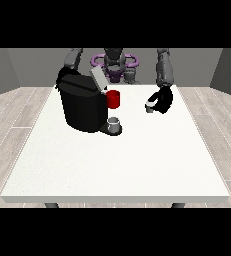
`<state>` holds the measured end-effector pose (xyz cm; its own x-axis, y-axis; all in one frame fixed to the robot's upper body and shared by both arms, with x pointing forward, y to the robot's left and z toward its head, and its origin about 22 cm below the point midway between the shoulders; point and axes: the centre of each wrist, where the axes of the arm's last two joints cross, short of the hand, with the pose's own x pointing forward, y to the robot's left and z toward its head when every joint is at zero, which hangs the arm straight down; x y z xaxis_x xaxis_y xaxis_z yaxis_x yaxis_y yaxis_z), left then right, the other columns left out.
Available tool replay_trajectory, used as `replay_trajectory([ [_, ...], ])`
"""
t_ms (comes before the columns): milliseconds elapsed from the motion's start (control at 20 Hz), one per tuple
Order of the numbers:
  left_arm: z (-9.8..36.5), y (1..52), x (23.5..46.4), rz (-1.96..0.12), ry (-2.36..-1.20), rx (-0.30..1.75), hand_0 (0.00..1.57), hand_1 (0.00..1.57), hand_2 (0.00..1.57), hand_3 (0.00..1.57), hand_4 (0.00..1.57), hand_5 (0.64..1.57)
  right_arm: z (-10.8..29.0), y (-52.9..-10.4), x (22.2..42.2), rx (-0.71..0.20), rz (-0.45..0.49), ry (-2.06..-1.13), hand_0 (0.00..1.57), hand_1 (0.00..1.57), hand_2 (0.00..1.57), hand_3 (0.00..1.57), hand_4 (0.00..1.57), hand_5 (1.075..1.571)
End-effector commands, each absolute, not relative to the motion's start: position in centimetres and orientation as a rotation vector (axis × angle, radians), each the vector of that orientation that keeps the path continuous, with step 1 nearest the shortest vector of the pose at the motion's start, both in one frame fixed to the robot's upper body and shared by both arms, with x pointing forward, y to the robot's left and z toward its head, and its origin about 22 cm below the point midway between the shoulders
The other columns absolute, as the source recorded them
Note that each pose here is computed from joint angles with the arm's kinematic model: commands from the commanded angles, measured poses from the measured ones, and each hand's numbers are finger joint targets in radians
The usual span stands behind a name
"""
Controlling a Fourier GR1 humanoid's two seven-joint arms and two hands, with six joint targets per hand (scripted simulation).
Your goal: Insert the coffee pod into the coffee machine and close the lid
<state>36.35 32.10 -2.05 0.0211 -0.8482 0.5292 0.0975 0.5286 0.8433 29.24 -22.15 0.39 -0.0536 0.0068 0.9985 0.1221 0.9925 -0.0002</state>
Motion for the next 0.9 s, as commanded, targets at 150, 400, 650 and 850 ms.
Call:
replay_trajectory([
  [150,0.6,30.1,38.3,-0.920,-1.442,0.570,1.40,1.40,1.42,1.36,0.60,1.571,-1.7,-22.7,28.6,-0.113,-0.118,-1.529,0.00,0.00,0.00,0.00,0.50,1.571],
  [400,6.2,26.8,41.5,-0.964,-1.533,0.571,1.24,1.24,1.33,1.32,0.53,1.571,-1.4,-23.2,30.7,-0.128,-0.110,-1.571,0.00,0.00,0.00,0.00,0.51,1.571],
  [650,9.7,27.5,42.6,-0.969,-1.583,0.606,1.25,1.25,1.33,1.29,0.56,1.571,-1.6,-23.4,30.3,-0.060,-0.072,-1.591,0.00,0.00,0.00,0.00,0.49,1.571],
  [850,12.4,29.1,43.4,-0.930,-1.572,0.610,1.25,1.25,1.33,1.29,0.56,1.571,-0.6,-20.8,30.2,-0.054,-0.052,-1.607,0.00,0.00,0.00,0.00,0.48,1.571],
])
